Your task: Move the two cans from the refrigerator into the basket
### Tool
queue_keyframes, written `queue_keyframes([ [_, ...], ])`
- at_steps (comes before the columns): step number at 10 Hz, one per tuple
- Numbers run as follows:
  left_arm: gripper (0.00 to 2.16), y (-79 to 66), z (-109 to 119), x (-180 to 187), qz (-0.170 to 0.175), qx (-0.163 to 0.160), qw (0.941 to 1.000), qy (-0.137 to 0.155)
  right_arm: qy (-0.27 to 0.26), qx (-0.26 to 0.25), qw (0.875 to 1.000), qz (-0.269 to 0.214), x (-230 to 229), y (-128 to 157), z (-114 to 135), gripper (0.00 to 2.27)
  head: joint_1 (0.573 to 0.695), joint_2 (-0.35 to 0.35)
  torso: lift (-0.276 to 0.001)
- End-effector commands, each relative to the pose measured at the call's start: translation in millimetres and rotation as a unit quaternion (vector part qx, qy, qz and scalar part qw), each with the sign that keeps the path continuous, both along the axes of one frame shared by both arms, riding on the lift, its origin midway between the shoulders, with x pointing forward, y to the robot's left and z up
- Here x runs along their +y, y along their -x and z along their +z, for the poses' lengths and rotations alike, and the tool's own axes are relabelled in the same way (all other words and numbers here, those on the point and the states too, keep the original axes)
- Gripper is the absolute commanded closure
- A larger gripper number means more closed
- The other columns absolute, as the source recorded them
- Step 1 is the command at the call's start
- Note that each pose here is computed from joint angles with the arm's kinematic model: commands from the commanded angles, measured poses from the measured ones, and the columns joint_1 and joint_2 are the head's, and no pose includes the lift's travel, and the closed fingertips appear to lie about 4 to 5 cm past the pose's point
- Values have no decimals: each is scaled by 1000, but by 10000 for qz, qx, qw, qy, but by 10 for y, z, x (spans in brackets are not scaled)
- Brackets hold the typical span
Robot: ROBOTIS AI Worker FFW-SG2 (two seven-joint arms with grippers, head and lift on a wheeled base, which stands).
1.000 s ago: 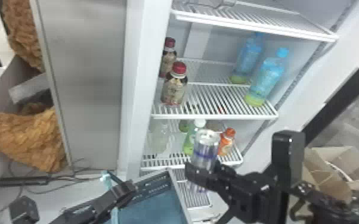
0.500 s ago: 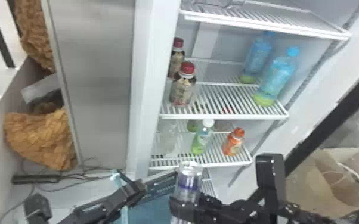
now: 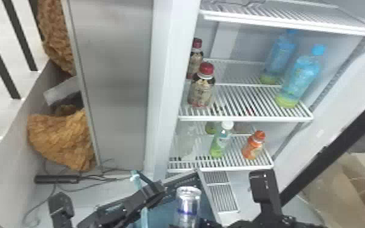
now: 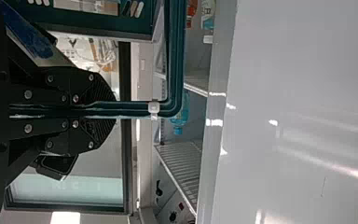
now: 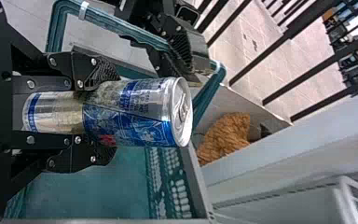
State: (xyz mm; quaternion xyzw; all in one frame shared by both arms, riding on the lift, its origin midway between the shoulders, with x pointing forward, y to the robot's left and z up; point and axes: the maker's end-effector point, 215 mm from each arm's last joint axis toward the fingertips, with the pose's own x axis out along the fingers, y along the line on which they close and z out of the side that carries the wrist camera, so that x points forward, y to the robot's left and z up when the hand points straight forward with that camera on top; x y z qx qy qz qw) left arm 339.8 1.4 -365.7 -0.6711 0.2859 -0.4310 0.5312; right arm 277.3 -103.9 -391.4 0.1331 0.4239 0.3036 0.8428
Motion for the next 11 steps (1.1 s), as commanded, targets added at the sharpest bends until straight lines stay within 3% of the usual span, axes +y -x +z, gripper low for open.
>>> queue_keyframes([
  [1,1191,13,-5,-7,-14,11,10000,3,-32,95,9999,27,30,-23,-83,1128,695,-197,-31],
  [4,1191,14,-8,-3,-16,11,10000,-4,-148,214,9996,97,100,-56,-191,1069,695,-185,-31],
  [7,1191,22,-13,-7,-14,24,10000,3,-221,151,9996,108,126,-98,-169,117,695,-171,-31],
  [9,1191,36,-21,-15,-23,37,10000,6,-243,100,9996,40,102,-108,-157,119,695,-171,-31],
  [11,1191,31,-22,-7,-14,36,10000,3,-46,-407,9988,-260,-110,-202,38,121,695,-176,-31],
])
